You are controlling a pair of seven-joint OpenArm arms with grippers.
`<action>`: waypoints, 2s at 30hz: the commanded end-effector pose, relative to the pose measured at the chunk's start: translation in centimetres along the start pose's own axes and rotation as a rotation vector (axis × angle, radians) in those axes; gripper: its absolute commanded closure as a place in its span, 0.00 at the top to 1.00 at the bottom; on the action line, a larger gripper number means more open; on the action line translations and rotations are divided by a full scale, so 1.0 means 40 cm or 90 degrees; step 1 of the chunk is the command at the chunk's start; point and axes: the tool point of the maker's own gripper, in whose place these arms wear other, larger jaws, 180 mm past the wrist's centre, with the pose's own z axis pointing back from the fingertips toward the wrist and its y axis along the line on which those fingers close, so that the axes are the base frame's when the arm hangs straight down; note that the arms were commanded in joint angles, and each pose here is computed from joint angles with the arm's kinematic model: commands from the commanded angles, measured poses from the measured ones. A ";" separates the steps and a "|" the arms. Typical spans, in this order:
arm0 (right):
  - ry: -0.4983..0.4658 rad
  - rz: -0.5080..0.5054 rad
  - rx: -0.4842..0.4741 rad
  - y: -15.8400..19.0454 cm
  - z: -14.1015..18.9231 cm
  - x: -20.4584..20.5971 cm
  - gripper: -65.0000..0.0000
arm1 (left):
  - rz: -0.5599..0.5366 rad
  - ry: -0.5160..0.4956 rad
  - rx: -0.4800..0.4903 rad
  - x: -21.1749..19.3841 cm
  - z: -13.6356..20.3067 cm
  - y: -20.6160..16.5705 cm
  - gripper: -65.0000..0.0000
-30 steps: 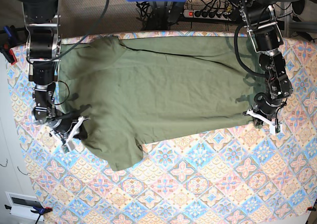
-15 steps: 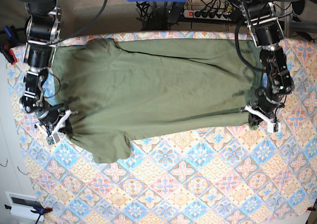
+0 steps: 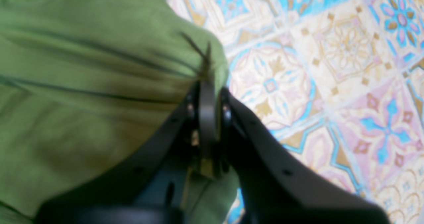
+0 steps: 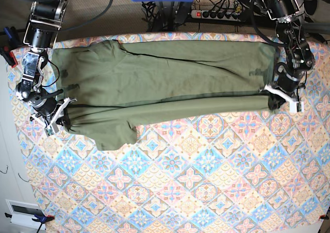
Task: Layout the t-shirt on the table in an organized manner, then fold the t-shirt properly
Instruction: 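Lift the side edge with both grippers and fold it over the shirt, then regrasp the sleeve fabric with the right gripper and tuck it inward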
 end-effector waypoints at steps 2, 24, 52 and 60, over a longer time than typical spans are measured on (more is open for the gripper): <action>-0.035 0.008 -0.033 -0.049 0.036 0.039 0.01 | -0.012 -0.027 0.022 0.033 0.031 0.033 0.00; 0.029 0.014 -0.013 0.007 0.068 -0.092 0.11 | -0.041 0.204 0.020 -0.144 0.078 0.017 0.18; -0.042 0.142 0.005 0.062 0.039 0.159 0.38 | 0.127 0.057 -0.050 -0.030 0.107 -0.010 0.46; -0.016 0.094 0.010 0.014 -0.024 0.164 0.38 | 0.109 0.029 -0.072 0.003 0.114 -0.063 0.46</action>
